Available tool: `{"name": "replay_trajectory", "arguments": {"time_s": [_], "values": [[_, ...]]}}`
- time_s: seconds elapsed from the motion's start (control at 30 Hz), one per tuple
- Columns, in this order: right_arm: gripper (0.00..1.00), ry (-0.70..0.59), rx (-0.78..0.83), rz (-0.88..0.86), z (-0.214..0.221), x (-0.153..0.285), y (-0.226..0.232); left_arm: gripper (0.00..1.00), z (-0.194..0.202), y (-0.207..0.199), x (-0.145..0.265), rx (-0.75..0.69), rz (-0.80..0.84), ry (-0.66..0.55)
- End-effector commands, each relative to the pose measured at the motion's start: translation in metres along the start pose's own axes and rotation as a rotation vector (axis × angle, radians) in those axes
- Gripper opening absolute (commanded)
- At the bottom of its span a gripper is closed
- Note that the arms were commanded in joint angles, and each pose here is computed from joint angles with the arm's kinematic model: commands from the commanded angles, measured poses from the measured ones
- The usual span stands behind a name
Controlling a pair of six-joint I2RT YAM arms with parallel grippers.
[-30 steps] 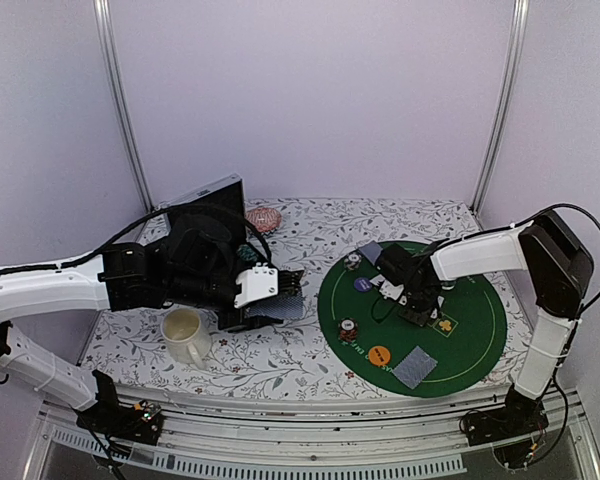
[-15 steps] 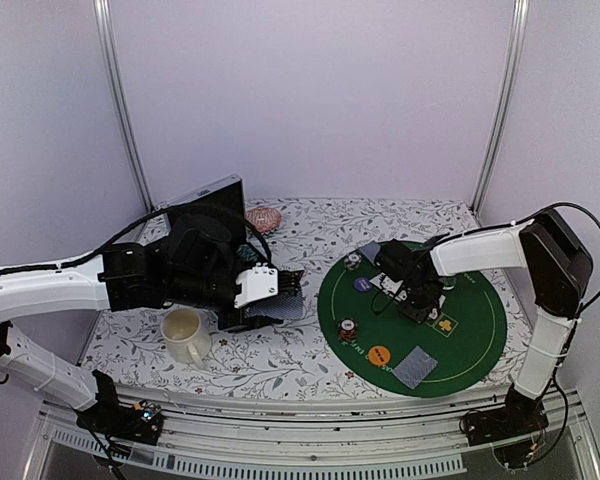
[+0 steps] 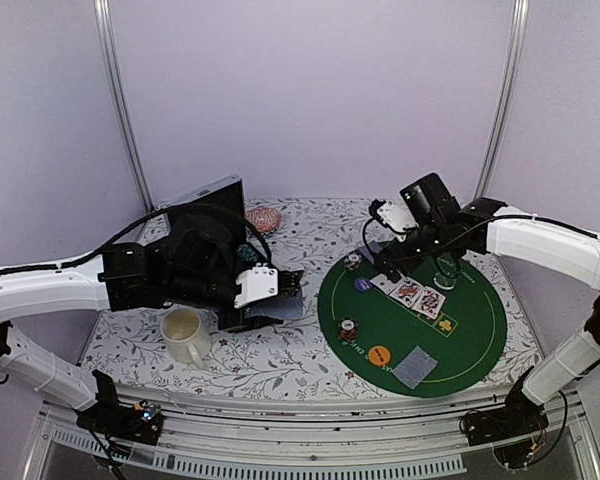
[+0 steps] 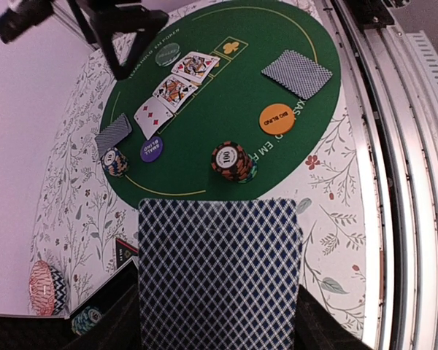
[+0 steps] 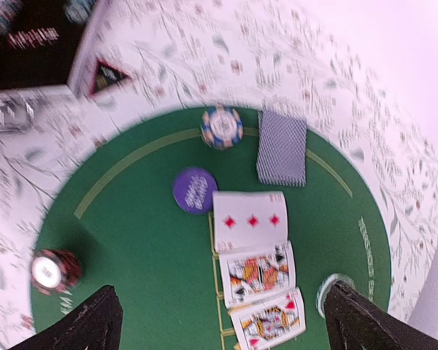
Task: Distribute texas hold em gaming equipment
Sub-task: Pass from the left arm to the right
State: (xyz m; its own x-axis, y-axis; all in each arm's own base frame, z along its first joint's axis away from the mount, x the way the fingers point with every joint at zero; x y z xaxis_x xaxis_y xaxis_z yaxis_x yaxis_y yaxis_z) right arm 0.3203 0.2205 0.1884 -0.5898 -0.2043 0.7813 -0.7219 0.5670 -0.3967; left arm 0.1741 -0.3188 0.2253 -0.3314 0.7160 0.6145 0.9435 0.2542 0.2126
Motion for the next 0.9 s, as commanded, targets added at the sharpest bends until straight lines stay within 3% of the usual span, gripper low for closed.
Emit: {"name": "replay_trajectory", "arguments": {"time_s": [0.0,0.17,0.33,0.47,0.67,0.87], "values": [[0.99,-0.437,-0.074,-0.101,-0.087,0.053,-0.011,0.62,0.0,0.0,0.003,-0.011,0.015,-0.023],[0.99,-0.606,-0.094,-0.143,-0.114,0.084,-0.015,0.62,0.007,-0.011,-0.005,-0.039,0.078,-0.026],[1.0,-0.612,-0.121,-0.196,-0.101,0.085,-0.003,0.63,0.023,-0.037,-0.02,-0.095,0.206,-0.016],[0.98,-0.63,-0.174,-0.38,-0.089,0.089,0.026,0.62,0.016,-0.038,-0.023,-0.097,0.215,-0.038],[0.94,-0.748,-0.412,-0.754,-0.069,0.105,0.083,0.61,0.0,-0.025,-0.027,-0.036,0.158,-0.049],[0.95,-0.747,-0.45,-0.89,-0.084,0.104,0.135,0.61,-0.006,-0.014,-0.034,-0.003,0.105,-0.024]]}}
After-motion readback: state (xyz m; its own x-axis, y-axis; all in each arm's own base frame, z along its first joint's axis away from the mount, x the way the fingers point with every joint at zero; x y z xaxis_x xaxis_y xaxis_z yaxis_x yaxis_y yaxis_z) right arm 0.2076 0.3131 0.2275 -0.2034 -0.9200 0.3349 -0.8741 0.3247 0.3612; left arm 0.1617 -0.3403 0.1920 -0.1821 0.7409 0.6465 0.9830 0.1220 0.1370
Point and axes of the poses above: each gripper's point midway between its finger pads, its own x axis back along the fingers, its own y axis along the line the jaws close on, z = x × y, the point moved 3 cm from there along x, back along the fingers, and after that the axes turned 15 degrees about x, right-handed, at the moved point
